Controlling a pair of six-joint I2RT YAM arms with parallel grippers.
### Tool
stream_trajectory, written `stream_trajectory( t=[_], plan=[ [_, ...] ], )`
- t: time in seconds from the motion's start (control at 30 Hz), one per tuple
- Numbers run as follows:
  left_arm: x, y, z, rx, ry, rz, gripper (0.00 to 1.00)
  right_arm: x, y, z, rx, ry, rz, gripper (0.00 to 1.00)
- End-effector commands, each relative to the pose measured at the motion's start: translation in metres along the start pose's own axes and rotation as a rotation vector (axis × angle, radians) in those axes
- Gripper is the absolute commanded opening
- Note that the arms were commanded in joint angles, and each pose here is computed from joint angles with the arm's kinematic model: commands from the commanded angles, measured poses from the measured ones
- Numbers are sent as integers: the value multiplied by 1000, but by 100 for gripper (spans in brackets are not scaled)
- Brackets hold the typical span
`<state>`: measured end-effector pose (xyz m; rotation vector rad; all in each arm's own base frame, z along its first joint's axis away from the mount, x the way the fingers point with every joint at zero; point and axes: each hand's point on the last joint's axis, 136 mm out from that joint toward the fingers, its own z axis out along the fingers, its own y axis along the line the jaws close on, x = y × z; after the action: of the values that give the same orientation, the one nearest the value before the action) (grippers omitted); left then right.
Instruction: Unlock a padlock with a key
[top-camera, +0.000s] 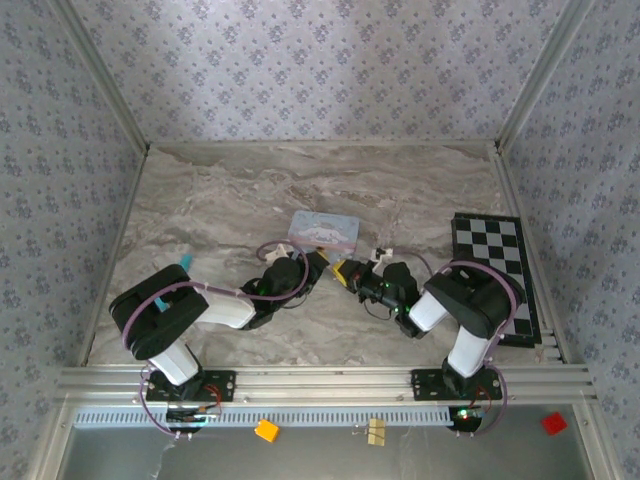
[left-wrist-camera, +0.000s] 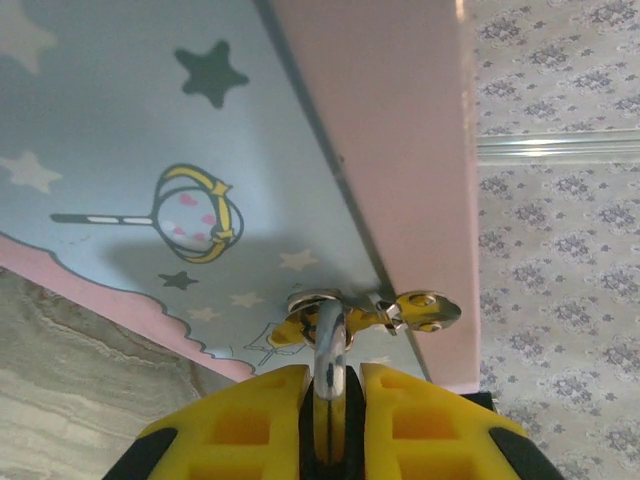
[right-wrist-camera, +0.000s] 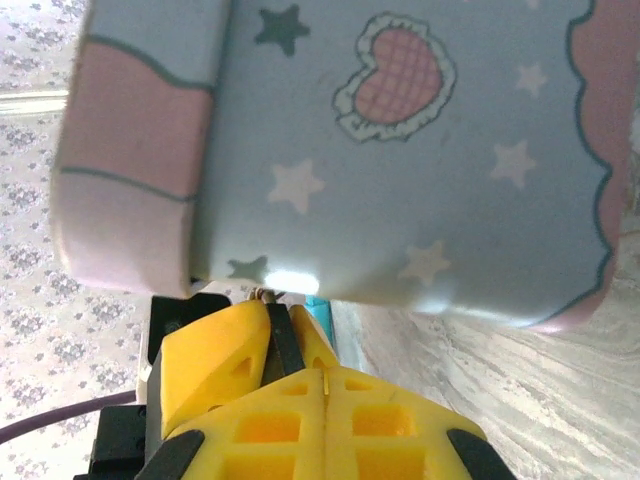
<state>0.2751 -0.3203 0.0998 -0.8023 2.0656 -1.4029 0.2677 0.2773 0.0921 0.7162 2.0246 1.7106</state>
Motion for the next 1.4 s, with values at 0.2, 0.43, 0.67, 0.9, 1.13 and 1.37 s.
stream_trajectory(
  t=[0.2,0.43,0.67,0.9,1.13,1.37],
  plan=[
    [76,-70,-18,237,313,-23,0,27,17,2,-21,-39,-41,0],
    [76,-73,-18,241,314,-21,0,22,9,-2,29,-77,-66,0],
    [79,-73,-18,241,319,-16,0,17,16,-1,0,-82,-49,0],
    [84,-75,-18,243,329,-17,0,13,24,4,-20,-75,-70,5],
    [67,-57,-19,171,279,-5,0,5,13,-14,33,-41,-147,26],
    [49,-53,-19,159,242,2,0,18,18,-25,38,61,-241,39]
  ],
)
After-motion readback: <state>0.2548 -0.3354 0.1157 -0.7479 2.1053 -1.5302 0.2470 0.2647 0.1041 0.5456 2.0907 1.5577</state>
